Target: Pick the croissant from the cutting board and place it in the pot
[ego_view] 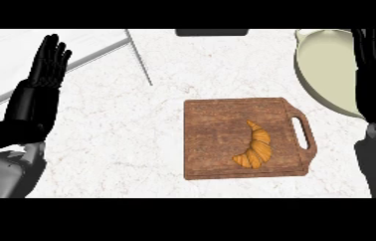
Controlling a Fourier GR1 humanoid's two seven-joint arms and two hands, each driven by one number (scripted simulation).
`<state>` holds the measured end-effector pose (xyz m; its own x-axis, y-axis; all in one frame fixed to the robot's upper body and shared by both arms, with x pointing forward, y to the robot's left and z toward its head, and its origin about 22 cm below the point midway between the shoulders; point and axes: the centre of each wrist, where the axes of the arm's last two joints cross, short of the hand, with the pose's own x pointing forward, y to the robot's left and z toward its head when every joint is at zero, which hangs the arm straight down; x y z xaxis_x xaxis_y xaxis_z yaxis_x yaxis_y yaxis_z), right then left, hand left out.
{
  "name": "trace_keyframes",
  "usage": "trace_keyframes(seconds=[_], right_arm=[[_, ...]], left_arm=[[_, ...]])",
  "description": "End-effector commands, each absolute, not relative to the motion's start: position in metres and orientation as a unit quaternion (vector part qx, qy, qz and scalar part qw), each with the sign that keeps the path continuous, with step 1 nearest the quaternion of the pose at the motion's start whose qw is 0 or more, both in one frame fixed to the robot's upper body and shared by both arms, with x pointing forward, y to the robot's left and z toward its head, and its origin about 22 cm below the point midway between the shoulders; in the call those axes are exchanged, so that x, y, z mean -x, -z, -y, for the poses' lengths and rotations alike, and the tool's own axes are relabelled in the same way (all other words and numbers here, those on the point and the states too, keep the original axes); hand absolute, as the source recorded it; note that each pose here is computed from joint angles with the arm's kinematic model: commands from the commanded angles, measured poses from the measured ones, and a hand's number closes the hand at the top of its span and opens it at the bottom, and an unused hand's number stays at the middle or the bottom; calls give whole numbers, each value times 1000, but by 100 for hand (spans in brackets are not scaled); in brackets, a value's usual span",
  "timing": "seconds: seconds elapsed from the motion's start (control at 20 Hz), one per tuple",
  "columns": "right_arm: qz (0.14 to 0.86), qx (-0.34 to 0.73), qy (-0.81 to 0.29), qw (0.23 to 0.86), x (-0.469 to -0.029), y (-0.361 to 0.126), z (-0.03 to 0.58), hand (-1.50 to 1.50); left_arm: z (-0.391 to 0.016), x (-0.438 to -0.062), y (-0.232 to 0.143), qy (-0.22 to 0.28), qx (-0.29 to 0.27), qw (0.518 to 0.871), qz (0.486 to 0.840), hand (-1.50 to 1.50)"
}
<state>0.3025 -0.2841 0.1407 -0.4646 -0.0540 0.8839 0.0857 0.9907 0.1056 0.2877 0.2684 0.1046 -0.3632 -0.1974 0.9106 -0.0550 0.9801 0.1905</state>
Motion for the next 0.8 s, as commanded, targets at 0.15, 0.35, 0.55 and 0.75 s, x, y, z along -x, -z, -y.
trace_keyframes(seconds=[0.15, 0.35, 0.55, 0.75], right_arm=[[818, 83, 14, 568, -296, -75, 341, 150], [726, 306, -188, 587, -264, -62, 393, 150], [794, 244, -80, 551, -244, 9, 365, -150], [825, 210, -112, 513, -247, 2, 352, -150]], left_arm=[[-289, -293, -90, 7, -104, 619, 779, 0], [-283, -280, -82, -11, -90, 657, 749, 0], [-277, -287, -80, -32, -84, 684, 724, 0], [-295, -285, -79, -36, -86, 686, 722, 0]])
